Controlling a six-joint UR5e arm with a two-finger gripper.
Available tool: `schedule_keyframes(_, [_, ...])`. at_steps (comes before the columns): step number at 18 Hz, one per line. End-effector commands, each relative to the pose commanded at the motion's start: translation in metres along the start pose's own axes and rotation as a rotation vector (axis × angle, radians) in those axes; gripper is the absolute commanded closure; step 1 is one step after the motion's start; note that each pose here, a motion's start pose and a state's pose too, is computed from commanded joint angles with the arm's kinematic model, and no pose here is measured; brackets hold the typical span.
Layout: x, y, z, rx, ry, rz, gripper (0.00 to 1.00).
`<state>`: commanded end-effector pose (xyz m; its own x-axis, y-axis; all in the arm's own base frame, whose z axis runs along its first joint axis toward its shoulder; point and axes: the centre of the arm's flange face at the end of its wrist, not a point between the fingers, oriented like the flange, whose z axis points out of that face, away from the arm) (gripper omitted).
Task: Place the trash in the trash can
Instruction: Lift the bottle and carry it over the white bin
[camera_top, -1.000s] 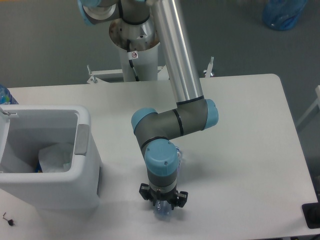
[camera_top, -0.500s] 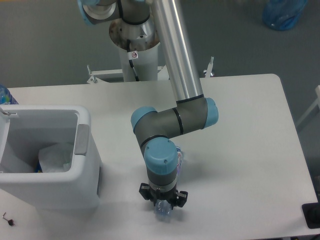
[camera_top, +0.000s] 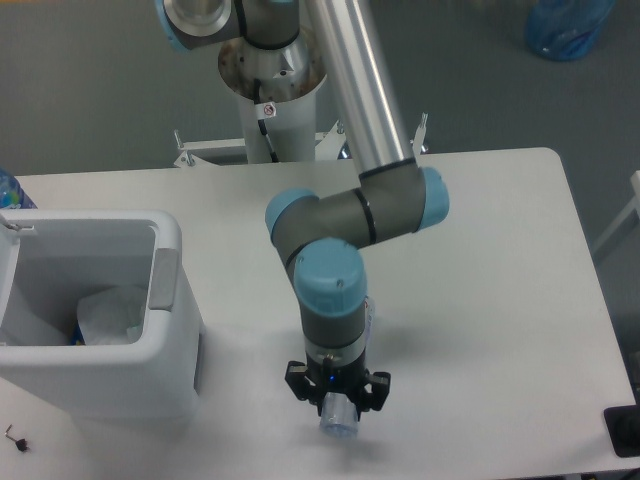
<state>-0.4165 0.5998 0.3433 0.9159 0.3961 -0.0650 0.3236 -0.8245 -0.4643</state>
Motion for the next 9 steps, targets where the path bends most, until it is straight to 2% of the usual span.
schedule_keyframes(3, [-0.008,-0.030,-0.052,0.119,-0.014,-0.063,0.44])
schedule_keyframes(7, [-0.004,-0.060,-0.115,0.230,-0.046,-0.057,0.44])
schedule_keyframes(9, [0.001,-0.066,-0.144,0.277,-0.033,-0.064,0.44])
